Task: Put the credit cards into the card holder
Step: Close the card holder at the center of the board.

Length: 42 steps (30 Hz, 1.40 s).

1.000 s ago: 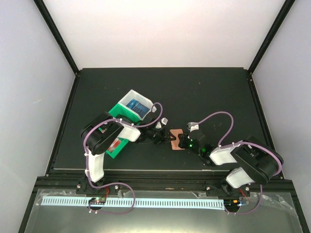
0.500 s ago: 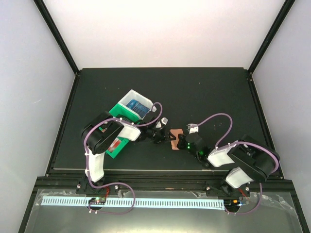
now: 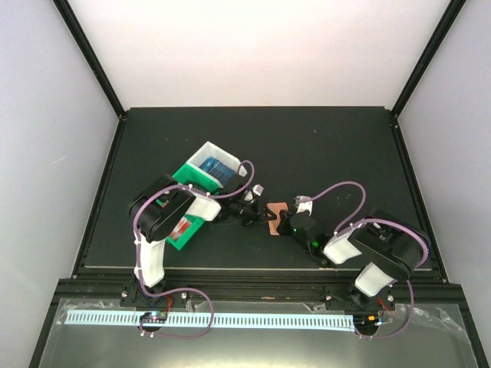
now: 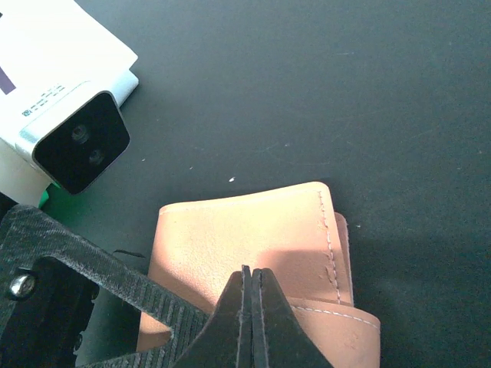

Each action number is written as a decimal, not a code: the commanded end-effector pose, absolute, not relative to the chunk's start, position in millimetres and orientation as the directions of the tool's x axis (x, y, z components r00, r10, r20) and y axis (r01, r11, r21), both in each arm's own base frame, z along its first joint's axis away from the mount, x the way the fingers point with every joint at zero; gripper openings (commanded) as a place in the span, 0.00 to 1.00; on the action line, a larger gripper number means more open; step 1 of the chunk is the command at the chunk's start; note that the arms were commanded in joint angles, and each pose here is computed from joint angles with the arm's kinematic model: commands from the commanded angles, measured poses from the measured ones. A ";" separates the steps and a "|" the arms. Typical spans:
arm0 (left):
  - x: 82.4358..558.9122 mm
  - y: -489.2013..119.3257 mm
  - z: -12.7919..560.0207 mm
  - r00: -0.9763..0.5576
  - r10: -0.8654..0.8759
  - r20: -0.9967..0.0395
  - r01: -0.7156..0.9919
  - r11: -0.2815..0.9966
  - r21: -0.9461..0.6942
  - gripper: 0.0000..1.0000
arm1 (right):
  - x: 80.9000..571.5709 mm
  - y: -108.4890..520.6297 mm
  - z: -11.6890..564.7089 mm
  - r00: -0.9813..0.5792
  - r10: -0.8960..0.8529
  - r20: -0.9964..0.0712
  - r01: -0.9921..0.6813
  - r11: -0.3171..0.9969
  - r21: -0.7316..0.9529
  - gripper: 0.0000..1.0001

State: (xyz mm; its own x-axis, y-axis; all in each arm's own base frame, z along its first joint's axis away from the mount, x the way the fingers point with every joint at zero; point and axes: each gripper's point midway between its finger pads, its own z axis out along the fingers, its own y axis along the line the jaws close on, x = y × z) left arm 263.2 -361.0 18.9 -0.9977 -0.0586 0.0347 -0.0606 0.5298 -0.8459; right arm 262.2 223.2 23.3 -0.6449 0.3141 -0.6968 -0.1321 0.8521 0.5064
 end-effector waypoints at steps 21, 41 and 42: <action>291.6 -366.1 17.2 -0.986 -0.165 0.007 -0.092 0.509 -0.856 0.02 | 169.4 214.9 -50.0 -0.873 -0.170 -0.456 -0.274 0.946 0.171 0.01; 279.8 -323.4 17.2 -0.983 -0.063 -0.174 0.072 0.732 -0.677 0.44 | 259.4 195.0 157.6 -0.707 -0.002 -0.707 -0.217 0.952 0.214 0.57; 278.5 -319.7 19.6 -0.980 -0.050 -0.192 0.091 0.746 -0.659 0.49 | 256.0 194.1 160.3 -0.710 0.003 -0.705 -0.220 0.949 0.226 0.58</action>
